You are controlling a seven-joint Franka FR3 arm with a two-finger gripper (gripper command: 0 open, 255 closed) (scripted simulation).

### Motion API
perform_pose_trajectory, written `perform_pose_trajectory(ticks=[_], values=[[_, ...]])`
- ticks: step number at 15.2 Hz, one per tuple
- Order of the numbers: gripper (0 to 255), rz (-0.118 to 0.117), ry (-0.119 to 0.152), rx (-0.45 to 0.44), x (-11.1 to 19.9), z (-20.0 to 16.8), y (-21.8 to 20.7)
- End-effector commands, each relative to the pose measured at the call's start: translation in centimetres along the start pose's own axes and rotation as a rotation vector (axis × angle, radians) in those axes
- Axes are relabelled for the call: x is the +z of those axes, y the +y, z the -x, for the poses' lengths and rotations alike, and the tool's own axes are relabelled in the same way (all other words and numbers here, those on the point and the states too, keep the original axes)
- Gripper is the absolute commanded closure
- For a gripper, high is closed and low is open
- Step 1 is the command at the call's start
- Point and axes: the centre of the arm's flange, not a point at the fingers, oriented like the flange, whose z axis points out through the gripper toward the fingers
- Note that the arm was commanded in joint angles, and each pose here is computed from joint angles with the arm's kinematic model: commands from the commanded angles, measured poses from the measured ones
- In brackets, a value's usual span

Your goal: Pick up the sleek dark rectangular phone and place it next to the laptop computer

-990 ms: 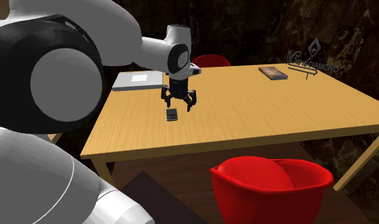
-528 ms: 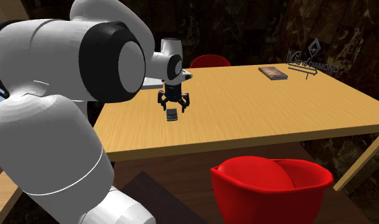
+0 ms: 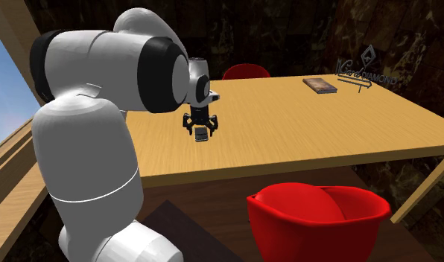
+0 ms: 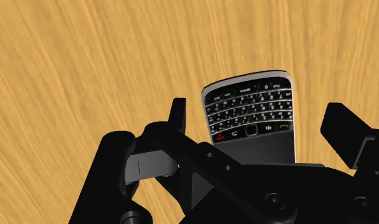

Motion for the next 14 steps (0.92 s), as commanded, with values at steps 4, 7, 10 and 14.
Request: perform_pose_trajectory(ticks=[4, 7, 10, 14], values=[[0, 0.0, 0.0, 0.0, 1.92, 0.04, 0.02], [0, 0.0, 0.0, 0.0, 1.92, 0.04, 0.02], [0, 0.0, 0.0, 0.0, 1.92, 0.04, 0.03], [255, 0.0, 0.0, 0.0, 1.92, 0.04, 0.03]])
